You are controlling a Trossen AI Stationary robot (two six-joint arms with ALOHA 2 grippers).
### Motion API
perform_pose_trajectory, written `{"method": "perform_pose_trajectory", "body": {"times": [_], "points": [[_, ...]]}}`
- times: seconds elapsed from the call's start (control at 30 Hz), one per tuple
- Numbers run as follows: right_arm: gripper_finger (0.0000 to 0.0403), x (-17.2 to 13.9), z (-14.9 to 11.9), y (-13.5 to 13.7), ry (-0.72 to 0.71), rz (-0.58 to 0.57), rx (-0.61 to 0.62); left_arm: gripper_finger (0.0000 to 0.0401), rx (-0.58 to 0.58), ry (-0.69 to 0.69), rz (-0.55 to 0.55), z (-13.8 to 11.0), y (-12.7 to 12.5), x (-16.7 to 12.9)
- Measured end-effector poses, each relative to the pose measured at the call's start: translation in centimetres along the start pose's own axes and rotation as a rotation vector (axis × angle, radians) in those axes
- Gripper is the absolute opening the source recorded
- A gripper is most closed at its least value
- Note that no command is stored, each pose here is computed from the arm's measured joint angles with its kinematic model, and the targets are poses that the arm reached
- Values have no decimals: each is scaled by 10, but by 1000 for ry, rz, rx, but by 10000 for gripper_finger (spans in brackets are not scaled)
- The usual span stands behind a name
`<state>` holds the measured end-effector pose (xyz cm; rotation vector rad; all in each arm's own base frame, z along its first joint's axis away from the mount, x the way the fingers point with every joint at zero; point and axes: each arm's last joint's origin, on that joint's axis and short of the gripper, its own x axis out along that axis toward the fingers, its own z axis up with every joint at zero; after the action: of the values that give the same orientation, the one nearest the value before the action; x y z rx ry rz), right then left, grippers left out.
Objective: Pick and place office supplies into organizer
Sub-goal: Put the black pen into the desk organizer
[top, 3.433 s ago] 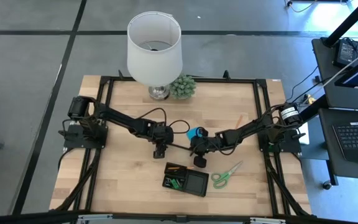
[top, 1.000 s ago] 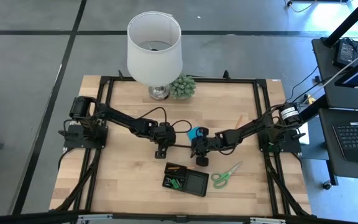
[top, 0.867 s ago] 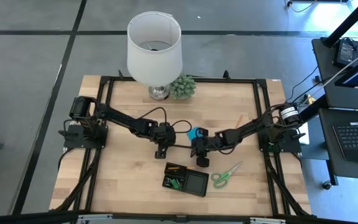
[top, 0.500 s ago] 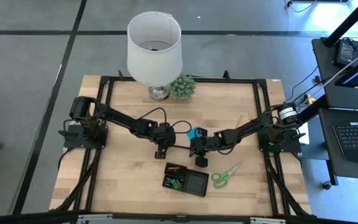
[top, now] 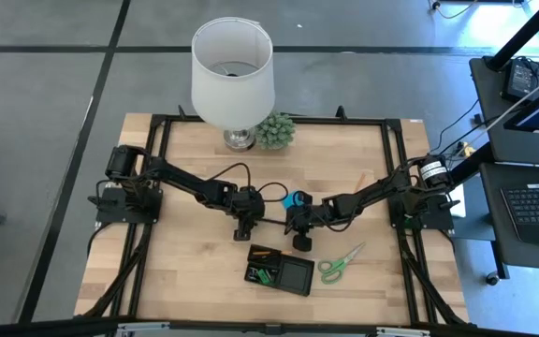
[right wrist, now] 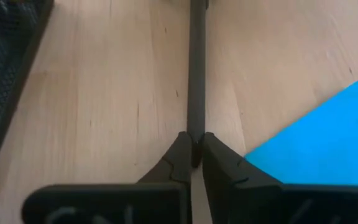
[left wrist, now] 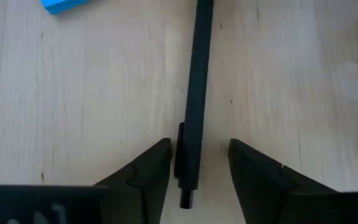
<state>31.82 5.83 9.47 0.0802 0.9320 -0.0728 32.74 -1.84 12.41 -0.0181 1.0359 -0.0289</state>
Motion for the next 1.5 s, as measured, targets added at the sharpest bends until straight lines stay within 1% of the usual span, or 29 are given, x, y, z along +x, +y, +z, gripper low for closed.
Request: {"method": "perform_pose_trajectory", "body": {"times": [0.13,0.2,0.33,0.43,0.73,0.87,1.0,1.17,1.27,1.33,1.5], "points": [[22,1,2,1,-31,15,7,162,-34,-2,22,0,1,0],[22,2,3,1,-49,22,11,158,-55,-3,45,0,1,0],[22,2,4,2,-56,24,36,147,-60,5,57,0,2,0],[22,2,4,2,-57,24,41,144,-57,10,53,-1,0,0],[21,2,7,2,-89,36,130,147,-40,15,40,-2,-6,-1],[8,2,9,3,-95,46,172,146,-42,22,34,-2,-7,-1],[0,2,9,3,-96,47,171,148,-44,30,34,-3,-7,-1],[2,2,8,3,-95,43,164,143,-44,32,34,-3,-7,-2],[0,2,8,3,-94,41,162,131,-45,34,33,-3,-7,-2],[1,2,8,3,-94,41,162,114,-45,34,34,-3,-7,-2],[1,2,8,3,-94,38,159,47,-44,36,27,-3,-7,-2]]}}
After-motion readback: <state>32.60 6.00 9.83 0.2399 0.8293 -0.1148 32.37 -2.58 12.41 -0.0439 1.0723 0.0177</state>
